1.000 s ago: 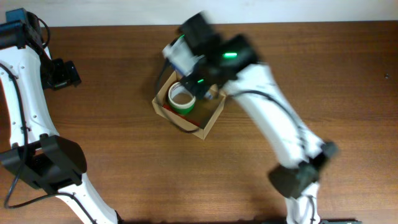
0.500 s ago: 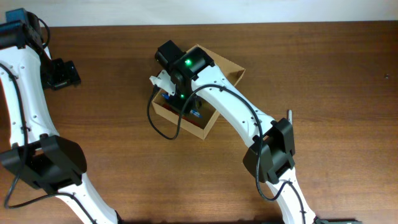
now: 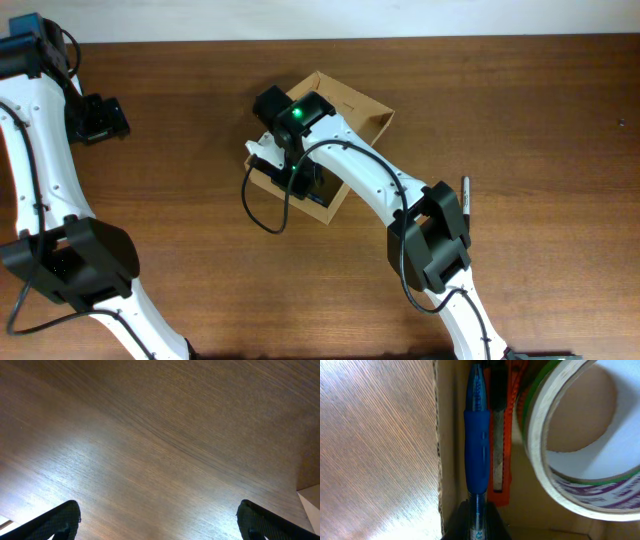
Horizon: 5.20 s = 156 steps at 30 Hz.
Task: Pack container
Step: 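Release the pen in the box and withdraw the right gripper, then grasp the black marker on the table with the right gripper, then carry the black marker into the box with the right gripper, then release the marker in the box and lift the right gripper away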
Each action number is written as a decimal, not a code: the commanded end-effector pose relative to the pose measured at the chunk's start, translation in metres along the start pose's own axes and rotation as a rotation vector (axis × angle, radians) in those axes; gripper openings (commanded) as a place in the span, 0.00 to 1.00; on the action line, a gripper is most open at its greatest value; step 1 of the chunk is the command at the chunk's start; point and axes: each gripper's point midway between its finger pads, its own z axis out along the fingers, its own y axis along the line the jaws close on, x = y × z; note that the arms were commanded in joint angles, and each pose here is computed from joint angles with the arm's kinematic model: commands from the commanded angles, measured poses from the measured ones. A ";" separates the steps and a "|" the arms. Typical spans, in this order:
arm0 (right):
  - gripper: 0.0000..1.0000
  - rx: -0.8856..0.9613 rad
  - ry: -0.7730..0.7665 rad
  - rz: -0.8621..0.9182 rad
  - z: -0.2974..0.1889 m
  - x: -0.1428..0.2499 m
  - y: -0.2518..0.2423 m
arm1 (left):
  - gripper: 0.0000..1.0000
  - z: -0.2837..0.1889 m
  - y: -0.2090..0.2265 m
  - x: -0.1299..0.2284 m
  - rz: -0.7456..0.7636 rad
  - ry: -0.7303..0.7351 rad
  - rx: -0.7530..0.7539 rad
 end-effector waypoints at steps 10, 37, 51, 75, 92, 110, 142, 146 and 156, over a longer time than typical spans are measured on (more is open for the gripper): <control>0.45 -0.011 0.022 0.001 0.006 0.005 0.001 | 1.00 0.004 0.001 0.001 0.012 0.013 -0.006; 0.60 0.430 -0.340 0.983 -0.188 0.307 -0.159 | 1.00 0.004 0.001 0.001 0.012 0.013 -0.006; 0.59 0.101 -0.065 1.085 -0.016 0.316 -0.181 | 1.00 0.004 0.001 0.001 0.012 0.013 -0.006; 0.04 0.056 0.028 1.177 0.027 0.328 -0.175 | 1.00 0.004 0.001 0.001 0.012 0.013 -0.006; 0.04 0.238 -0.417 0.532 -0.256 0.112 -0.110 | 1.00 0.004 0.001 0.001 0.012 0.013 -0.006; 0.04 0.121 -0.217 -0.001 -0.113 -0.022 0.000 | 1.00 0.004 0.001 0.001 0.012 0.013 -0.006; 0.04 -0.120 -0.048 0.025 0.010 -0.011 0.018 | 1.00 0.004 0.001 0.001 0.012 0.013 -0.006; 0.04 -0.131 -0.053 0.019 0.010 -0.013 0.022 | 1.00 0.004 0.001 0.001 0.012 0.013 -0.006; 0.43 -0.058 -0.031 0.035 -0.009 -0.007 0.014 | 1.00 0.004 0.001 0.001 0.012 0.013 -0.006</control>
